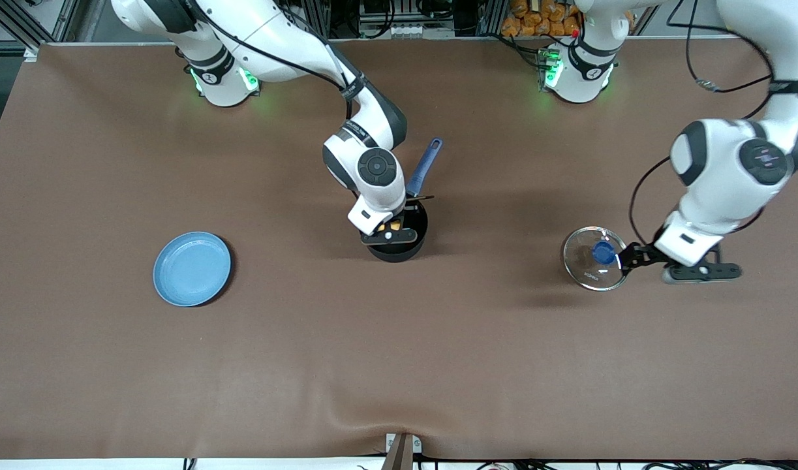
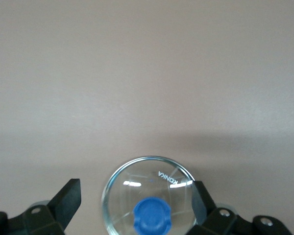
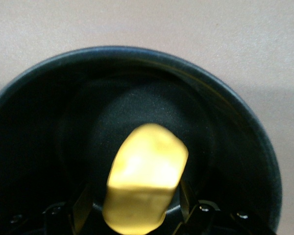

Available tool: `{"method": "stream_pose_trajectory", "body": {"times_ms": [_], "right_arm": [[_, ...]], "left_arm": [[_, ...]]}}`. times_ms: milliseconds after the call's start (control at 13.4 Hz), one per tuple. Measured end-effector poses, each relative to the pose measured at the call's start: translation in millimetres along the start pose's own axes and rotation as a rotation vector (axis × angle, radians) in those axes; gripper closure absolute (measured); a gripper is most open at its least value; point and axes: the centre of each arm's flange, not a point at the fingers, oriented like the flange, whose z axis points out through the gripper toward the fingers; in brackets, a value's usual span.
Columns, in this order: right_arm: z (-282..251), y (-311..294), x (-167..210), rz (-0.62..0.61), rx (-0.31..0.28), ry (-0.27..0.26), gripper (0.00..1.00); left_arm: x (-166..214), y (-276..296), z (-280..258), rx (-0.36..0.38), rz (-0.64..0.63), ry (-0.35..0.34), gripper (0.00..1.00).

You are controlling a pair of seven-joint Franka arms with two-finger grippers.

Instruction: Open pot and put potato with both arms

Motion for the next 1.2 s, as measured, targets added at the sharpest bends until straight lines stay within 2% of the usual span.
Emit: {"method": "stream_pose_trajectory", "body": {"times_ms": [225,374,524,674,898,1198], "right_arm": [[-33,11,10,0.021,-0.027,-0.025,0.22],[-98,33,19,0.040,-0.038,-0.042,0.21],[-178,68,18,0.009,-0.051,-0.068,0.21],[-258,114,10,-0.016,-0.050,-0.074,0.20],[-352,197,-5,-0.047,-0.036,-0.068,0.22],[-423,334,-13,-0.075,-0.013,-0.070,0.26]], "left_arm": [[33,-4,-69,0.016,-0.010,-0.020,0.00],[45,-5,-106,0.023,-0.016,-0.036,0.00],[48,-6,-140,0.030,-0.020,-0.052,0.00],[43,-1,-173,0.037,-0.014,-0.063,0.00],[22,20,-214,0.026,0.005,-0.095,0.00],[4,29,-233,0.008,0.005,-0.129,0.00]]}}
